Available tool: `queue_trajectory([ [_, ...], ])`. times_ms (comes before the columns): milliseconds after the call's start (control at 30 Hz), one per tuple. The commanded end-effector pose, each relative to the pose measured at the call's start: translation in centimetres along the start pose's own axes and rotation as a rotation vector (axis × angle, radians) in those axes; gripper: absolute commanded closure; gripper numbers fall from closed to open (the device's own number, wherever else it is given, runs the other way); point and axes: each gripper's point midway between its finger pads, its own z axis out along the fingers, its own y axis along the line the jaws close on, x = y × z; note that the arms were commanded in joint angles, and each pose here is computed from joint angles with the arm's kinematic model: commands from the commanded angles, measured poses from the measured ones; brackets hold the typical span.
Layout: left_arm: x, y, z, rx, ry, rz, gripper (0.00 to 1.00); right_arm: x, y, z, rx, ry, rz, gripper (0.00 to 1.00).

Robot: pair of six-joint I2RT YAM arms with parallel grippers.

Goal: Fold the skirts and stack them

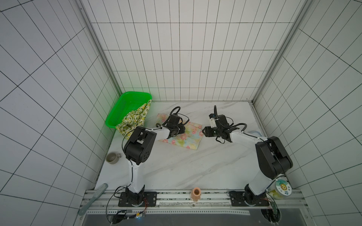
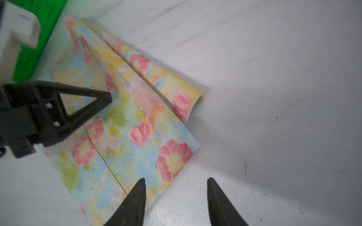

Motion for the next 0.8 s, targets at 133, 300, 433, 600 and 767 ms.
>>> queue_trajectory([
  [133,6.5,-2.2,1.0,0.008,0.137,0.101,0.59,1.1,0.3,-3.6,-0.040,-0.029,0.066,0.49],
  [300,10.9,-5.7,0.2,0.097,0.209,0.237,0.59,3.4,0.6,-5.0,-0.065,0.014,0.087,0.49],
  [433,11.3,-7.0,-2.2,0.107,0.182,0.292,0.60,5.8,0.1,-5.5,-0.062,0.040,0.112,0.49],
  [600,3.9,-4.8,-5.7,0.151,0.055,0.088,0.59,7.9,-0.6,-5.6,-0.040,0.074,0.118,0.48],
  [767,-2.7,-1.3,-5.4,0.143,0.001,0.004,0.52,9.4,-1.3,-5.3,0.000,0.135,0.110,0.46],
])
